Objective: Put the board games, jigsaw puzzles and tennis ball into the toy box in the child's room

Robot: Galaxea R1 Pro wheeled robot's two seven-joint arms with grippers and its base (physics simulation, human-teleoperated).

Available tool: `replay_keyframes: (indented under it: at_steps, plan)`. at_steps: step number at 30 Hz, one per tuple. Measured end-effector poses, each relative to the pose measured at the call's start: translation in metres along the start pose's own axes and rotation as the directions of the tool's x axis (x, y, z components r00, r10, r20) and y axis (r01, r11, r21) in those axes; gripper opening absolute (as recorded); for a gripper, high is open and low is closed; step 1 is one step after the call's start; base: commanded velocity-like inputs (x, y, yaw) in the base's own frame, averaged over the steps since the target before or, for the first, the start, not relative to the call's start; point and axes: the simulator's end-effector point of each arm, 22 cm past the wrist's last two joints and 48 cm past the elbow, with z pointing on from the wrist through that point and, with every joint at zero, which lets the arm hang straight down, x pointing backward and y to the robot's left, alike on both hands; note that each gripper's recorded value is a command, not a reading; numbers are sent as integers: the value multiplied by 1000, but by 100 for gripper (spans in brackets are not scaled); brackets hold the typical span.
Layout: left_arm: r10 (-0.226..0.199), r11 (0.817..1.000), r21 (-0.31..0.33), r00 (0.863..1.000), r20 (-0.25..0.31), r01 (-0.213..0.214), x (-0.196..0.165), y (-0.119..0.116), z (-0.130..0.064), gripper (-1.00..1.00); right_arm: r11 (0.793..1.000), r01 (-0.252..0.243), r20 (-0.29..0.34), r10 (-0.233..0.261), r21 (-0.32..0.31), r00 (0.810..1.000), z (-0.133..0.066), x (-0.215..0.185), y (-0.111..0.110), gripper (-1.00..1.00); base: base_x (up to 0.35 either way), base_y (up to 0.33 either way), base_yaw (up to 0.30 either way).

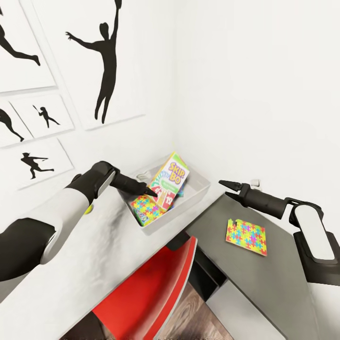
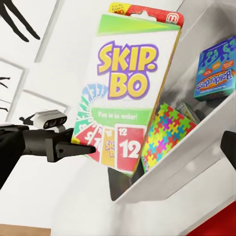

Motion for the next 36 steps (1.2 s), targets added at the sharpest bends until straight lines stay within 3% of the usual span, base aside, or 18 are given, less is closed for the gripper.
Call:
replay_keyframes:
  at_steps: [26,27,36]
  plan:
    - [14,1000,-2,1000,10,-14,-1,16,10,-100,999,-30,-22,30,24,999,3,19,-22,100,0,0,0]
    - [14,1000,-2,1000,10,-14,-1,16,10,100,999,-30,-23,30,24,999,3,19,-22,100,0,0,0]
    - [14,1000,-4,1000,11,-14,-1,17,9,100,999,-31,-23,31,23,999,3,19,-22,100,0,0,0]
